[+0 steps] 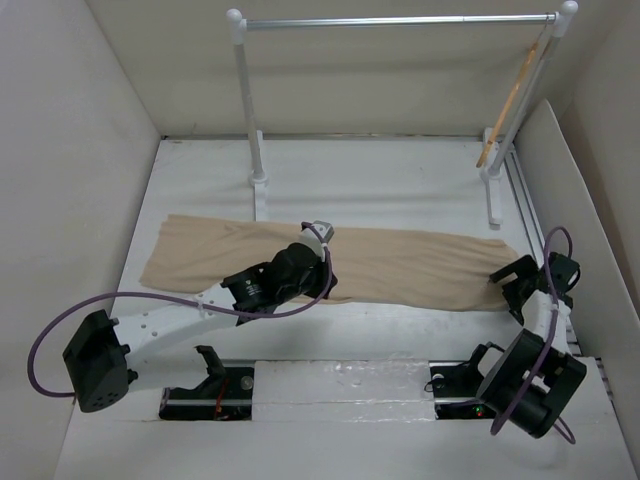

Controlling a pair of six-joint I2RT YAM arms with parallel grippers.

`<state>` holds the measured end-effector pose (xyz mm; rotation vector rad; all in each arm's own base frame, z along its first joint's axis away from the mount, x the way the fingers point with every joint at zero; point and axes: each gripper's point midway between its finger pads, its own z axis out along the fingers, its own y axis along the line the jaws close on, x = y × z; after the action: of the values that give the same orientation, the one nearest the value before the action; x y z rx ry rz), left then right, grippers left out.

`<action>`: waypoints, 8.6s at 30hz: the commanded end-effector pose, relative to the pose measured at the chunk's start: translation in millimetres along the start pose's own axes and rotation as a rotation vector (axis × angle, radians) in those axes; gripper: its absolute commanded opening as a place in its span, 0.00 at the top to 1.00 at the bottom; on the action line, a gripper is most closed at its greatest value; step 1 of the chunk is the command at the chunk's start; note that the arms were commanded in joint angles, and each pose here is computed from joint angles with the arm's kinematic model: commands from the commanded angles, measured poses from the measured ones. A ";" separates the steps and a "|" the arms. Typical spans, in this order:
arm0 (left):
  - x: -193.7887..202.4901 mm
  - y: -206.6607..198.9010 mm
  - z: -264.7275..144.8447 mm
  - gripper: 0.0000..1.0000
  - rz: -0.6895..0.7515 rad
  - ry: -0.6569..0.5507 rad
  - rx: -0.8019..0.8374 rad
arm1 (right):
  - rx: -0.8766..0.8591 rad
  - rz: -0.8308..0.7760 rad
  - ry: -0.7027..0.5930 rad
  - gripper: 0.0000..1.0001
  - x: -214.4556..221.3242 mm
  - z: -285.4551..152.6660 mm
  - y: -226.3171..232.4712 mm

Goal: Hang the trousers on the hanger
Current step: Fold the trousers at the center of the board.

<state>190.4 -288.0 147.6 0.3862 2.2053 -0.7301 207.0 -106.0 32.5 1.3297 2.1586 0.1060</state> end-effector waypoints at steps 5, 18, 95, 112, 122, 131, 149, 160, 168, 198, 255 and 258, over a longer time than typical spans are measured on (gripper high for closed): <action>-8.9 -3.3 1.0 1.00 0.013 -0.016 0.002 | 0.062 0.049 0.016 0.04 2.5 27.1 -14.0; -4.5 19.0 25.8 1.00 -0.035 0.046 -0.130 | -0.031 -0.036 0.028 0.97 -8.8 39.9 5.9; -10.9 255.2 -47.3 0.52 -0.661 -0.082 -0.716 | -0.832 -1.384 0.265 0.66 264.6 -176.2 223.4; 8.9 307.8 -42.5 0.56 -0.822 -0.099 -0.913 | -0.832 -1.317 0.319 0.32 224.6 -138.8 182.1; 9.7 312.9 -63.2 0.51 -0.824 -0.161 -0.994 | -0.819 -1.329 0.314 0.30 213.8 -130.8 179.3; 12.3 324.8 -46.0 0.64 -0.796 -0.101 -1.011 | -0.782 -1.323 0.296 0.29 199.8 -125.5 170.5; -18.2 266.1 -123.1 1.00 -0.795 -0.200 -0.926 | -0.744 -1.329 0.390 0.64 212.2 -102.3 139.3; 45.0 221.7 -129.1 1.00 -1.012 -0.035 -0.847 | -0.725 -1.345 0.388 0.63 215.0 -80.3 156.3; 12.1 230.4 -149.2 0.20 -0.950 -0.141 -0.905 | -0.710 -1.353 0.398 0.85 213.5 -78.3 149.1; -50.3 263.2 -22.2 1.00 -0.416 0.153 -0.857 | -0.750 -1.346 0.408 0.83 228.2 -76.9 148.8; 45.2 183.5 -5.2 0.53 -0.491 0.245 -0.648 | -0.580 -1.529 0.269 0.63 244.8 -80.1 175.3; 49.7 188.5 -8.0 0.72 -0.480 0.249 -0.673 | -0.594 -1.520 0.269 0.86 248.2 -78.2 176.8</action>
<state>244.3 -138.7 46.5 -0.4148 2.6576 -0.1724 216.4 201.8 49.5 -0.8350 2.5158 0.2759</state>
